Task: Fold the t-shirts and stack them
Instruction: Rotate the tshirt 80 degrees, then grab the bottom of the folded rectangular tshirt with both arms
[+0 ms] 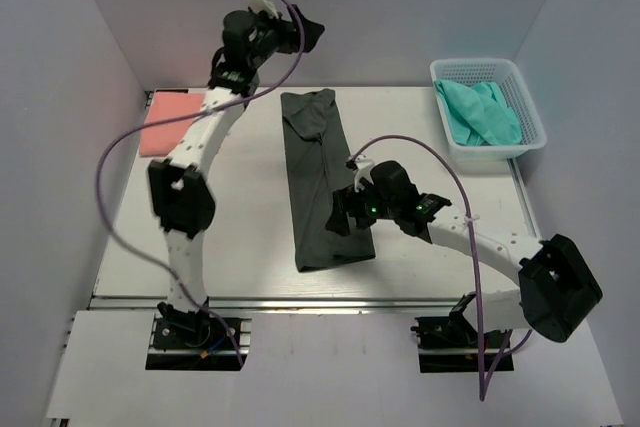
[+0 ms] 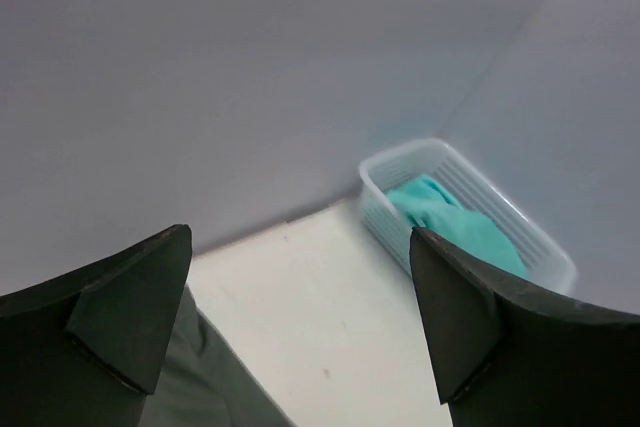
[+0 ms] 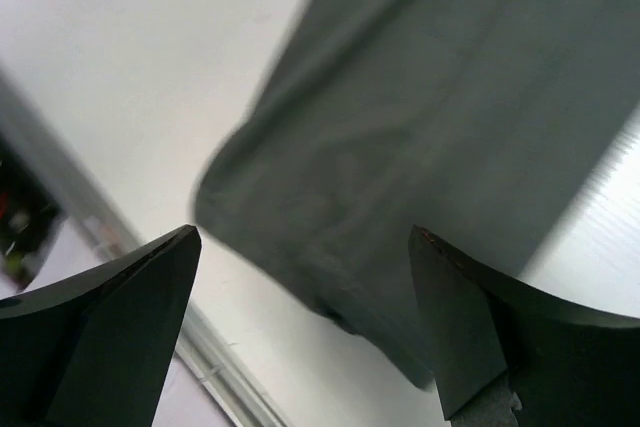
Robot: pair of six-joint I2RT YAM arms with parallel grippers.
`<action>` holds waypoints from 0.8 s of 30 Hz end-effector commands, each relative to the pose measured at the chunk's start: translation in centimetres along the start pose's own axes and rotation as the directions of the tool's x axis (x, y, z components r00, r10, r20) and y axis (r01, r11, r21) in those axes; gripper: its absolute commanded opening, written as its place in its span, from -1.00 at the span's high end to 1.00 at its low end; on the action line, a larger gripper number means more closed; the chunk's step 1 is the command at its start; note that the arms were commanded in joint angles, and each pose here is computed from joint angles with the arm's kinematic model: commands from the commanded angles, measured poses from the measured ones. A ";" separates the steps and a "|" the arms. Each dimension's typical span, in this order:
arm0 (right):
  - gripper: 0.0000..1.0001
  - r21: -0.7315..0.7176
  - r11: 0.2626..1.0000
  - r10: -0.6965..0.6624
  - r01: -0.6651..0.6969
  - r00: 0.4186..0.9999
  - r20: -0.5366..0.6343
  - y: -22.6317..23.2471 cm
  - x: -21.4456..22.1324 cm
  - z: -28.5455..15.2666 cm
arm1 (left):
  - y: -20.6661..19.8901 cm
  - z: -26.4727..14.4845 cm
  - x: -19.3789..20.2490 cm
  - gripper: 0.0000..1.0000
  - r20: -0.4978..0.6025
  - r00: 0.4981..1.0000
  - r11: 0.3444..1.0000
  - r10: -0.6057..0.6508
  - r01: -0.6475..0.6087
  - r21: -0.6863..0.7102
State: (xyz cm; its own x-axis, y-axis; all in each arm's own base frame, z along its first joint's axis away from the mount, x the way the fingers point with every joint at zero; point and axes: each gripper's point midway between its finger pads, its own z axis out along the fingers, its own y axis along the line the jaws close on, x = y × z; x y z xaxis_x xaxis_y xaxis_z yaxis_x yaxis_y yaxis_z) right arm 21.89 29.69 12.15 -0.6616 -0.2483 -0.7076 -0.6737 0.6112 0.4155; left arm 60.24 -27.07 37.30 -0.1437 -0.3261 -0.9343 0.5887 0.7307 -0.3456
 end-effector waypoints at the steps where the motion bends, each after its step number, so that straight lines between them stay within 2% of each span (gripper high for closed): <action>1: -0.81 0.259 0.960 0.093 -0.110 0.993 0.075 -5.0 -0.3 -2.1 | -4.2 -7.1 1.0 -0.99 -0.158 0.987 0.999 0.034 -0.033 0.011; 2: -0.81 0.345 0.929 0.116 -0.134 0.991 0.072 -6.8 0.9 -2.6 | -2.7 -9.5 6.8 -0.99 -0.279 0.960 0.999 -0.030 0.019 -0.041; 4: -0.81 0.376 0.907 0.171 -0.192 0.981 0.089 -7.7 1.9 -3.5 | -4.0 -12.5 10.1 -0.99 -0.344 0.937 0.998 -0.061 0.048 -0.046; 5: -0.81 0.396 0.895 0.187 -0.206 0.979 0.087 -8.4 2.4 -3.8 | -5.3 -14.5 9.5 -0.99 -0.329 0.941 0.997 -0.075 0.063 -0.046; 6: -0.81 0.425 0.875 0.226 -0.230 0.972 0.061 -9.4 4.4 -4.1 | -4.5 -17.2 14.8 -0.99 -0.420 0.897 0.987 -0.139 0.093 -0.129; 7: -0.81 0.432 0.868 0.241 -0.243 0.969 0.059 -9.7 4.8 -4.5 | -4.9 -18.8 16.8 -0.99 -0.446 0.875 0.978 -0.190 0.129 -0.164; 8: -0.81 0.406 0.878 0.261 -0.254 0.965 0.038 -9.4 5.4 -4.5 | -4.6 -21.5 20.9 -0.99 -0.504 0.830 0.965 -0.241 0.151 -0.213; 9: -0.81 0.390 0.883 0.283 -0.261 0.959 0.000 -9.2 6.9 -4.5 | -5.4 -23.0 21.4 -0.99 -0.510 0.821 0.963 -0.255 0.166 -0.214; 10: -0.81 0.300 0.918 0.293 -0.260 0.954 -0.071 -7.7 8.1 -4.2 | -7.2 -26.8 26.3 -0.99 -0.622 0.724 0.953 -0.299 0.199 -0.227; 11: -0.81 0.302 0.917 0.296 -0.261 0.952 -0.077 -7.7 8.3 -4.2 | -7.4 -26.8 26.0 -0.99 -0.617 0.730 0.954 -0.296 0.200 -0.222; 12: -0.81 0.280 0.931 0.271 -0.232 0.956 -0.109 -7.5 8.7 -4.1 | -8.8 -28.1 27.4 -0.99 -0.661 0.693 0.958 -0.288 0.207 -0.201; 13: -0.81 0.224 0.952 0.245 -0.209 0.958 -0.146 -6.7 9.0 -3.9 | -9.7 -30.1 29.5 -0.99 -0.704 0.635 0.947 -0.319 0.238 -0.214; 17: -0.81 0.103 0.973 0.228 -0.209 0.946 -0.230 -4.9 10.2 -3.5 | -13.1 -34.9 33.1 -0.99 -0.785 0.523 0.939 -0.332 0.261 -0.224; 21: -0.81 0.092 0.968 0.248 -0.232 0.934 -0.258 -4.8 11.5 -3.1 | -13.9 -38.6 35.7 -0.99 -0.836 0.428 0.936 -0.344 0.227 -0.269; 24: -0.75 0.111 0.966 0.256 -0.235 0.930 -0.263 -5.4 11.8 -2.7 | -13.8 -39.3 37.0 -0.77 -0.857 0.394 0.943 -0.331 0.179 -0.282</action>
State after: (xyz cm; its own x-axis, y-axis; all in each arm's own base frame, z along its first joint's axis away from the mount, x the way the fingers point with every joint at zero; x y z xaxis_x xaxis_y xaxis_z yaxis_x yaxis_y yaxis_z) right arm 17.13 21.04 3.44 -0.8789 -0.2528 -0.4045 -0.4392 0.7597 0.4795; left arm 16.33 -25.94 4.86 -0.9221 0.1427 -0.3597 0.3316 0.7707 -0.5441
